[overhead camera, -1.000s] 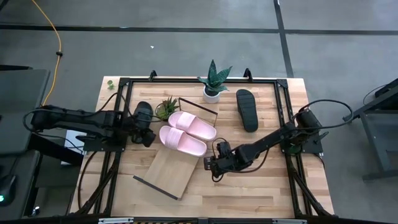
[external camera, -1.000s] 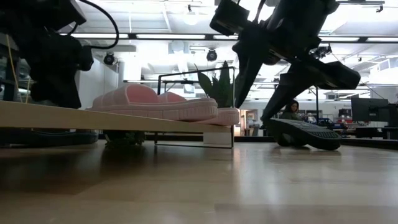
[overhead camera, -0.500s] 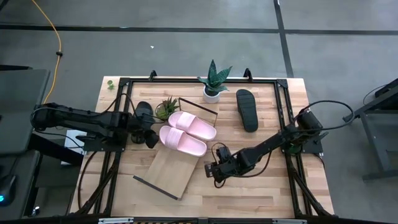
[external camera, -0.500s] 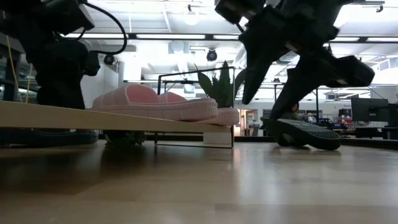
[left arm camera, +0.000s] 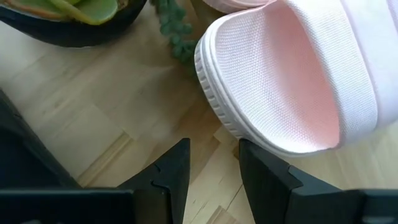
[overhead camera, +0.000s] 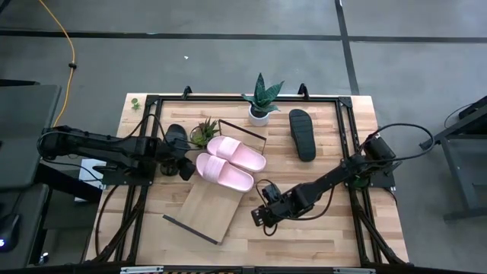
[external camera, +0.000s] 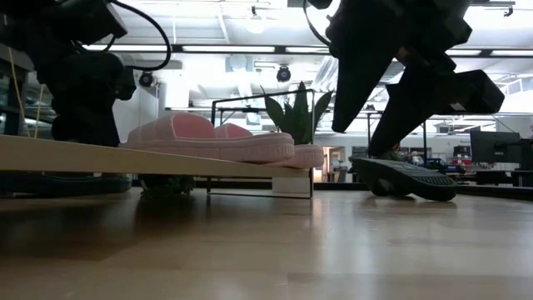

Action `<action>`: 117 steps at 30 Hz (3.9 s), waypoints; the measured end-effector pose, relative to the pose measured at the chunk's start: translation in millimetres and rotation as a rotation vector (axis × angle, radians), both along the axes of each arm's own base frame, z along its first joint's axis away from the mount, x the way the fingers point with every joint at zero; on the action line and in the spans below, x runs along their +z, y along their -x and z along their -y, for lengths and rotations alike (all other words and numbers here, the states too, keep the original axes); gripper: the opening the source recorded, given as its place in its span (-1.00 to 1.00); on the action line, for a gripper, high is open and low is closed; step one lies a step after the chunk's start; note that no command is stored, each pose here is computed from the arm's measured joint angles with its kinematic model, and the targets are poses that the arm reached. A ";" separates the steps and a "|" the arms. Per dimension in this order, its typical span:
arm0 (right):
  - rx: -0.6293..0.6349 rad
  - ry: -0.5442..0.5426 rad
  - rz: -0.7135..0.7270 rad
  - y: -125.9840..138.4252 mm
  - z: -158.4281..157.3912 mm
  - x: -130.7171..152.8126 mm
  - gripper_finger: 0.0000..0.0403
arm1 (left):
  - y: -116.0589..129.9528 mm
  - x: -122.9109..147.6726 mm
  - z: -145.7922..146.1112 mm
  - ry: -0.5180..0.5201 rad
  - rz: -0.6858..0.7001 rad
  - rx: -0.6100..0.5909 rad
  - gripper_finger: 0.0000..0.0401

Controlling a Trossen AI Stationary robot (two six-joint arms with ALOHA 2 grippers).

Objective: Pick and place slides into the shelf
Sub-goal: Adjust the pink slide on the shelf, then put the left black slide on the shelf

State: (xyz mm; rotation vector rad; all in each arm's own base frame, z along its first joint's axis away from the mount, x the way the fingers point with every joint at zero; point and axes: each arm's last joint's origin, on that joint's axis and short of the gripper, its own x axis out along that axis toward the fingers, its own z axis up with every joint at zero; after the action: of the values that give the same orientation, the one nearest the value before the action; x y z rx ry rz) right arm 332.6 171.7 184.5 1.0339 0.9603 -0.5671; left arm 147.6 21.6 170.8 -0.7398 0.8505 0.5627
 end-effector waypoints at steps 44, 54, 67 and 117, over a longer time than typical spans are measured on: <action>-0.302 0.416 -0.093 83.0 80.3 94.7 -0.27 | 46.2 101.5 0.8 -0.162 -0.105 0.061 -0.37; -0.236 0.451 -0.107 85.5 99.6 105.4 -0.27 | 56.9 108.4 1.2 -0.193 -0.193 0.061 -0.37; -0.200 0.445 -0.115 80.0 108.0 105.6 -0.27 | 54.7 128.9 -5.2 -0.214 -0.228 -0.068 -0.37; -0.209 0.504 -0.054 75.7 107.7 107.7 -0.27 | 24.0 49.2 -153.3 0.179 -0.473 -0.263 -0.37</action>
State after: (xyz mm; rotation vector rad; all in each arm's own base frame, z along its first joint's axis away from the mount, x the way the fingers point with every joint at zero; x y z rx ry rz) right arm 257.0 64.0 292.2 0.6676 0.7057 -0.9586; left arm 123.6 175.0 220.0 -0.6502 1.4290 0.4331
